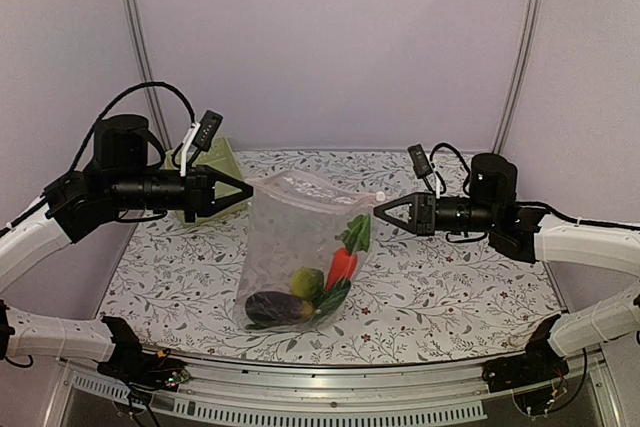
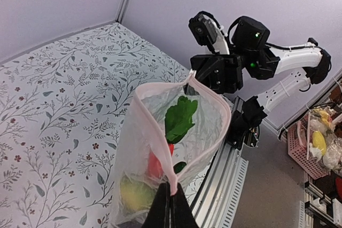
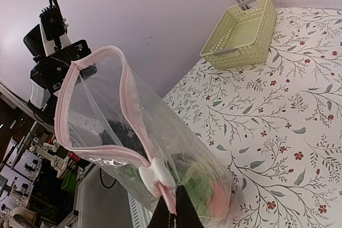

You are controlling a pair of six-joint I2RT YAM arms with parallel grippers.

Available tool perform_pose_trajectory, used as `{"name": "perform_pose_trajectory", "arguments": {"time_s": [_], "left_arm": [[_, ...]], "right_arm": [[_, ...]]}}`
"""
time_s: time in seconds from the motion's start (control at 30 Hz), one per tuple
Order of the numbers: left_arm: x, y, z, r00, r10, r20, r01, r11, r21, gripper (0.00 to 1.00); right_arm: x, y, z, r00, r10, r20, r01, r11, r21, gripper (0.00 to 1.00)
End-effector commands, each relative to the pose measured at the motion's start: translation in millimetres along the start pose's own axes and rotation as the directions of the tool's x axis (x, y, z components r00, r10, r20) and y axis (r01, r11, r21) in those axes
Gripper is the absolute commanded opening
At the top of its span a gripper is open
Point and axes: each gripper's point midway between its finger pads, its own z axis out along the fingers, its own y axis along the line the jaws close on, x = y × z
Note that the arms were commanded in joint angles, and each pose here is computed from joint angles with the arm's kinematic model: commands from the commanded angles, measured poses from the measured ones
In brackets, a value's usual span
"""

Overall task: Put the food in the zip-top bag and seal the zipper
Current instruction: Adjust the zipper food storage bag at the center of the board.

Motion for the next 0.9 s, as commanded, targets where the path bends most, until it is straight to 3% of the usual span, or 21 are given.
{"name": "perform_pose_trajectory", "arguments": {"time_s": [0.0, 0.3, 0.53, 0.6, 0.67, 0.77, 0.87], "left_arm": [[0.0, 7.2, -2.4, 1.0, -0.016, -0.002, 0.016, 1.0, -0.023, 0.0], [11.2, 38.6, -26.4, 0.997, -0.076, 0.028, 0.08, 0.983, -0.167, 0.0], [31.7, 52.0, -43.8, 0.992, -0.118, 0.045, 0.125, 0.968, -0.217, 0.03], [31.8, 48.8, -44.5, 0.993, -0.116, 0.037, 0.121, 0.971, -0.205, 0.18], [27.5, 47.7, -46.6, 0.995, -0.099, 0.032, 0.104, 0.971, -0.214, 0.44], [9.2, 44.1, -56.0, 0.999, -0.029, 0.033, 0.036, 0.968, -0.249, 0.73], [-22.5, 36.2, -65.5, 0.997, 0.062, 0.034, -0.05, 0.96, -0.277, 0.9]], "right_arm": [[-6.5, 5.1, -2.5, 0.999, -0.019, 0.026, 0.02, 1.0, -0.017, 0.0], [-25.9, 31.0, -22.7, 0.992, -0.07, 0.104, 0.073, 0.997, -0.031, 0.0], [-26.6, 40.7, -30.4, 0.992, -0.091, 0.092, 0.094, 0.995, -0.031, 0.0], [-24.3, 39.1, -29.5, 0.993, -0.096, 0.069, 0.098, 0.995, -0.023, 0.0], [-23.0, 39.6, -29.0, 0.994, -0.098, 0.052, 0.1, 0.995, -0.023, 0.0], [-22.1, 42.6, -29.2, 0.994, -0.1, 0.032, 0.101, 0.995, -0.021, 0.0], [-23.4, 48.8, -30.5, 0.993, -0.118, 0.013, 0.119, 0.993, -0.006, 0.0]]}}
